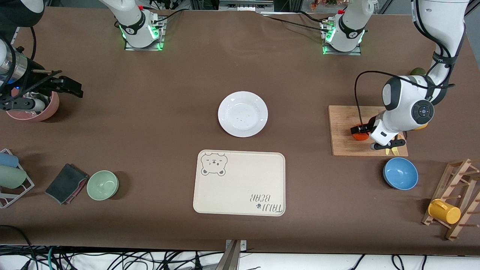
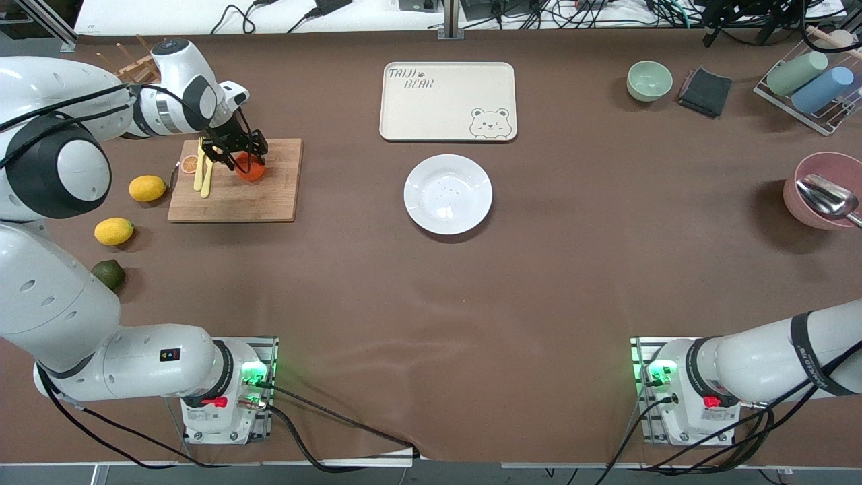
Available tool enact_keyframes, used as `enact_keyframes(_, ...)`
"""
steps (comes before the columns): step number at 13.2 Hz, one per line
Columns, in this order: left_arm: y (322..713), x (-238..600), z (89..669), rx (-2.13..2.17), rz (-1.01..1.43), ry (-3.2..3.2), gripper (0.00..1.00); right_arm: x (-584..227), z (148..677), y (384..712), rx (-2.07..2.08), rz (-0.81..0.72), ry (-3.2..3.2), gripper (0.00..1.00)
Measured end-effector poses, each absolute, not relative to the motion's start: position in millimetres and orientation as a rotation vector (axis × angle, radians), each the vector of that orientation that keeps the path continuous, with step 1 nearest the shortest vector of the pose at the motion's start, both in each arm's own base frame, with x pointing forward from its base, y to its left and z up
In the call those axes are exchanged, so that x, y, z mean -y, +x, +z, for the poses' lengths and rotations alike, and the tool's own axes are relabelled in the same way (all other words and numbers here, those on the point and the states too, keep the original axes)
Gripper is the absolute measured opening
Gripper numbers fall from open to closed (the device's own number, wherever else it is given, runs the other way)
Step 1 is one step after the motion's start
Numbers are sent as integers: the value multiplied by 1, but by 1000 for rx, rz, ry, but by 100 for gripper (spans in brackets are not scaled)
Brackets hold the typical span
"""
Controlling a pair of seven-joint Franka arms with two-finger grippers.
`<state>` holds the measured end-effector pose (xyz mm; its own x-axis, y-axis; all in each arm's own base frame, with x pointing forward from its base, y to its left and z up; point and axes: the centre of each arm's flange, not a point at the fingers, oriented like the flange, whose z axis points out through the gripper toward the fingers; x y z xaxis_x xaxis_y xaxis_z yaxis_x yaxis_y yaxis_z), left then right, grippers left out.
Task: Place orange and plate with both arms
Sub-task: 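Lower the left gripper and grasp the orange, then carry the orange with the left gripper onto the white plate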
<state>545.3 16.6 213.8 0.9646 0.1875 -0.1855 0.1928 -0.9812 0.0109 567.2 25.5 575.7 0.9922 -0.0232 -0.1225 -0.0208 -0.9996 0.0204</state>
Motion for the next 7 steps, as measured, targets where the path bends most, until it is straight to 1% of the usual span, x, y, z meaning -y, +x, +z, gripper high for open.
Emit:
enact_keyframes(1,546,-17,218,-298,-281,3086,75,-25,576,567,34,-192,3116,100)
enact_keyframes(4,557,0,254,-243,-222,3094,74,-25,576,567,35,-192,3116,100)
enact_keyframes(6,565,62,296,-95,-129,3101,74,-26,576,567,34,-192,3117,100)
enact_keyframes(7,562,104,309,-44,-108,3088,74,-26,576,567,34,-192,3117,100)
